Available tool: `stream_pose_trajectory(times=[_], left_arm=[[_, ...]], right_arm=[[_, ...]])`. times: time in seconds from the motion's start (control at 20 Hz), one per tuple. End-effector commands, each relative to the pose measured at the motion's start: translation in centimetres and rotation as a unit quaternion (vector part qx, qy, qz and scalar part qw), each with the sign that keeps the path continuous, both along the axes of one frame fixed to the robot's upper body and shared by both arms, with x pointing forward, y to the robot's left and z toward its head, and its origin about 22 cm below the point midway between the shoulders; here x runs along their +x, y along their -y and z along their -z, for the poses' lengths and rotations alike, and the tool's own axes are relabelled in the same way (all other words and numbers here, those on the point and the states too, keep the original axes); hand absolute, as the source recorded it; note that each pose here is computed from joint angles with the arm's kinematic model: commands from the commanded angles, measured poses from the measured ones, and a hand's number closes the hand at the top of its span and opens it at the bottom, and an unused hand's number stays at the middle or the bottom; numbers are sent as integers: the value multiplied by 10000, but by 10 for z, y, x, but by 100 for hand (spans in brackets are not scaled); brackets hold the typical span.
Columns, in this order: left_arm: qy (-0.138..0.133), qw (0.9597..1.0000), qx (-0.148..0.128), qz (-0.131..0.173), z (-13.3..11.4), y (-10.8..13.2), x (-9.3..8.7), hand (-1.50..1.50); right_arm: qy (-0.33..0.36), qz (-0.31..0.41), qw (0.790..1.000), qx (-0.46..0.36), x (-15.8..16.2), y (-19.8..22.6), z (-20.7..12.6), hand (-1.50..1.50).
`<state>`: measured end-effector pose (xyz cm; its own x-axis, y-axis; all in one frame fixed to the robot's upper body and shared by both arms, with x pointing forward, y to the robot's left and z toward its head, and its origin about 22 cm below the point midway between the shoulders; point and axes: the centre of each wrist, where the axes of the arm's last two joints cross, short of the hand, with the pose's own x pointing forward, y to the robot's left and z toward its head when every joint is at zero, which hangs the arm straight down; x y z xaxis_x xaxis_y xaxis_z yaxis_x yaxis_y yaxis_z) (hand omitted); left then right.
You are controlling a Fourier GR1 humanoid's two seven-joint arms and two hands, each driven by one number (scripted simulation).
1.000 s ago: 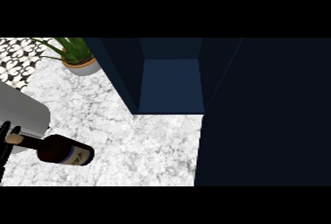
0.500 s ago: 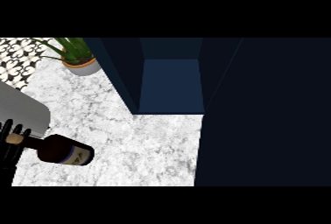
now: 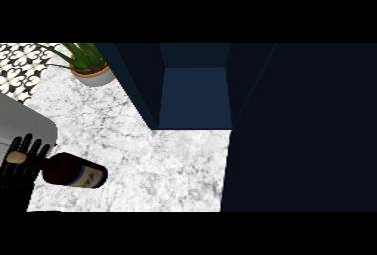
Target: Pick up the wine, place it into the cabinet and close the cabinet
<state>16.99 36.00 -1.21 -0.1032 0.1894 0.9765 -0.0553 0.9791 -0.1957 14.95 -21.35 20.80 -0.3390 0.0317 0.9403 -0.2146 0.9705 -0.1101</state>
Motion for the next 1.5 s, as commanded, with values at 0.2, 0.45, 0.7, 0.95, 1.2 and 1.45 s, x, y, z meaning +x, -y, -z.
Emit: stream_pose_trajectory(times=[0.2, 0.45, 0.7, 0.95, 1.2, 1.45], left_arm=[[-103, 9999, -75, 0, 31, 14, 4, -150], [-54, 10000, 7, -19, 41, -6, 2, -150], [-139, 9999, -24, 38, 53, 13, 14, -150], [-185, 9998, -46, -29, 56, -13, 29, -150], [-207, 9994, -222, 158, 79, 18, 22, -150], [-103, 9995, -272, 135, 81, 14, 29, -150]], right_arm=[[181, -289, 9990, 282, -44, 5, -15, -150], [200, -223, 9993, 243, -41, 1, 0, -150], [221, -321, 9990, 216, -38, 3, -1, -150], [248, -250, 9992, 188, -29, 5, -3, -150], [235, -225, 9995, 50, -31, 10, -18, -150], [131, -326, 9994, 18, -33, 8, -20, -150]])
